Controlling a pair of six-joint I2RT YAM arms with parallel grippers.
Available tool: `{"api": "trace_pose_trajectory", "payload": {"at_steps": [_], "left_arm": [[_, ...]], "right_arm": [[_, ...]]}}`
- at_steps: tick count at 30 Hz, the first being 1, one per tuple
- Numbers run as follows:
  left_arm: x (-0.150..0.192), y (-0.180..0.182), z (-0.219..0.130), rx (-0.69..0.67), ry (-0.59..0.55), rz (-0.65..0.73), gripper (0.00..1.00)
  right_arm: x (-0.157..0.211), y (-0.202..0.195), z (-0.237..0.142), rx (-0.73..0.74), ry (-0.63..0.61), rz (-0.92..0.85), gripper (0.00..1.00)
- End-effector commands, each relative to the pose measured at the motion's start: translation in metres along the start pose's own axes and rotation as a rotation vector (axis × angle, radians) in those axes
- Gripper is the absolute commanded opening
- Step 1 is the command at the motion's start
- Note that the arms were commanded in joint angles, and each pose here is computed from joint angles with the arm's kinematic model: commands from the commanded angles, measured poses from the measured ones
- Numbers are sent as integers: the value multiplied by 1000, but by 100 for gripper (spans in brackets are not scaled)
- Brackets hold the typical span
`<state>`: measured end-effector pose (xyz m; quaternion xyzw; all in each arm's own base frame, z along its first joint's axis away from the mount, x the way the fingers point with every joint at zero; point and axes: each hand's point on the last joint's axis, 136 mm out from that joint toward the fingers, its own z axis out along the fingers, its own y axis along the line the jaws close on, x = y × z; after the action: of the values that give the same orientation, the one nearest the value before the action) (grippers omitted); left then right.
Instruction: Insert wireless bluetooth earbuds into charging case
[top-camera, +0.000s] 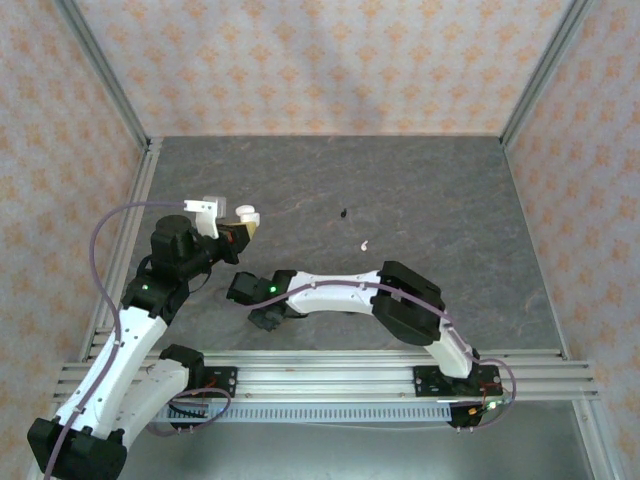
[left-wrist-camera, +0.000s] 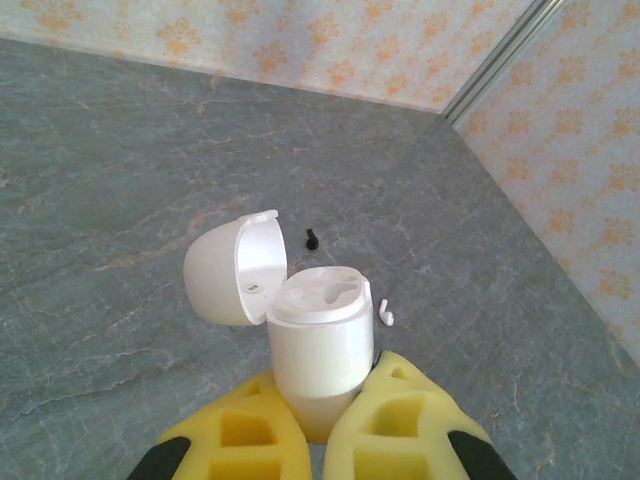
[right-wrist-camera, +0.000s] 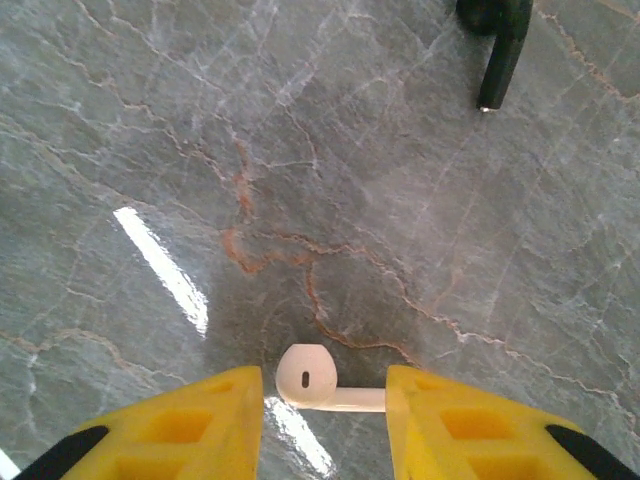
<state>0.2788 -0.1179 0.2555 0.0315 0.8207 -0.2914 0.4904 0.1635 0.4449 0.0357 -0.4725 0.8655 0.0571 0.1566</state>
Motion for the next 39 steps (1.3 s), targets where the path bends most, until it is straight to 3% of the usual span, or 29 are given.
{"api": "trace_pose_trajectory", "payload": {"at_steps": [1, 12, 24, 28, 39], "left_arm": [[0, -1, -2, 10, 1, 2, 0], [4, -1, -7, 5, 10, 5, 0], [4, -1, -8, 6, 9, 11, 0], [3, -2, -7, 8, 12, 11, 0], [5, 0, -4, 6, 24, 9, 0]], "right_arm": [[4, -6, 3, 59, 34, -42, 39], [1, -8, 16, 85, 57, -63, 38], [13, -34, 16, 228, 89, -56, 25], [16, -49, 16, 239, 100, 24, 19], [23, -103, 8, 193, 96, 391, 17]]}}
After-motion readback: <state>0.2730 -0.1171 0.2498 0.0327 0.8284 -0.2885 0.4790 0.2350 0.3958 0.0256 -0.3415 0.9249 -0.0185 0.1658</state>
